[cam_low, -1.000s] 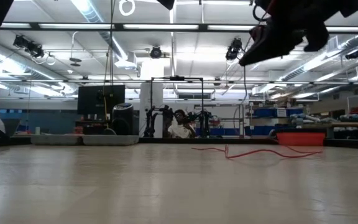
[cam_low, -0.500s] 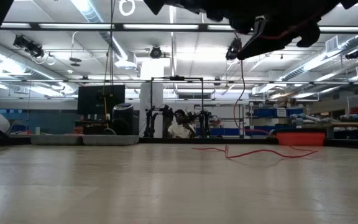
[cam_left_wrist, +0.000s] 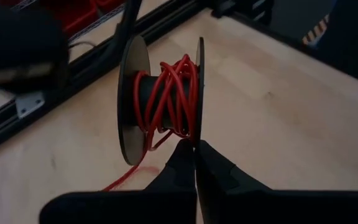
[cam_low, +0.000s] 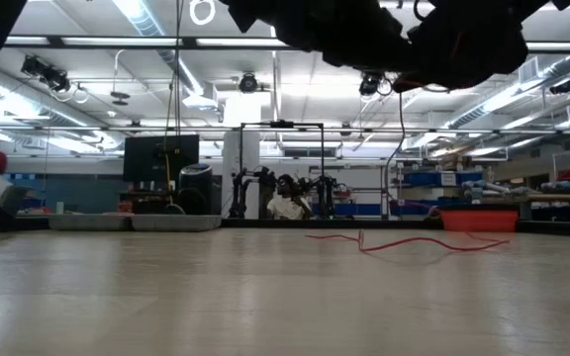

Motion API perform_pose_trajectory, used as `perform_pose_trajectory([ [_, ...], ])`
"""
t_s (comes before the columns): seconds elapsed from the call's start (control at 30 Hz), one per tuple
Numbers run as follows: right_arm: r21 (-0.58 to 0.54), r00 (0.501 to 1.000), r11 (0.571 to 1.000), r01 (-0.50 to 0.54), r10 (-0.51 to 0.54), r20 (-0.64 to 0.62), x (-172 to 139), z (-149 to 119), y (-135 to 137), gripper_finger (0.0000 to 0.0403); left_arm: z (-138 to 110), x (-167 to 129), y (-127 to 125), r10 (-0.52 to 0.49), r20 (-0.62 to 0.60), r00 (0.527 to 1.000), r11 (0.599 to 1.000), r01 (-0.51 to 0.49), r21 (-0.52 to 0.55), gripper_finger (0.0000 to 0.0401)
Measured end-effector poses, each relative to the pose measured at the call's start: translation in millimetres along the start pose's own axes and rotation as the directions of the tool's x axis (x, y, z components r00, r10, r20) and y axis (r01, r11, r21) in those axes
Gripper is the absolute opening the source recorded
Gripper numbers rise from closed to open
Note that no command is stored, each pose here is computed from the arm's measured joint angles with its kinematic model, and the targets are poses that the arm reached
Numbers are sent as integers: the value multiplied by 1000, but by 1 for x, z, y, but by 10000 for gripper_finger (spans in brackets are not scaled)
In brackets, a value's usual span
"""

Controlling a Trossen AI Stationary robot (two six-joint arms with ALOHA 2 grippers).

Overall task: Coil cords
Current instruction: Coil the red wire on the black spool

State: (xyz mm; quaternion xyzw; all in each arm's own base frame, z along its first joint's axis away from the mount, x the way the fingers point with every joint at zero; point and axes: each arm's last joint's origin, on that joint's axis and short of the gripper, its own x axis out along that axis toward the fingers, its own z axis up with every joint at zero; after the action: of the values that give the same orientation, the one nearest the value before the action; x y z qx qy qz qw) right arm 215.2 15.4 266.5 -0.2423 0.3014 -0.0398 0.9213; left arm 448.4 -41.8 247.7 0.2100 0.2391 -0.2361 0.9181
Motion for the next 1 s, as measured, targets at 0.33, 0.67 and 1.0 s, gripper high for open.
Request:
perform_pose_trajectory([
  [0.33,-37,991,992,-117,114,-73,-4,-10,4,0,-8,-3,10,52,-56,997,999,-51,18,0],
  [0.67,-78,990,987,-139,141,15,-22,-7,3,0,-17,-9,16,89,-137,987,996,-90,-4,0],
  [1.0,-131,979,974,-186,194,56,-29,-2,13,0,-20,-10,18,143,-189,972,989,-149,-18,0],
])
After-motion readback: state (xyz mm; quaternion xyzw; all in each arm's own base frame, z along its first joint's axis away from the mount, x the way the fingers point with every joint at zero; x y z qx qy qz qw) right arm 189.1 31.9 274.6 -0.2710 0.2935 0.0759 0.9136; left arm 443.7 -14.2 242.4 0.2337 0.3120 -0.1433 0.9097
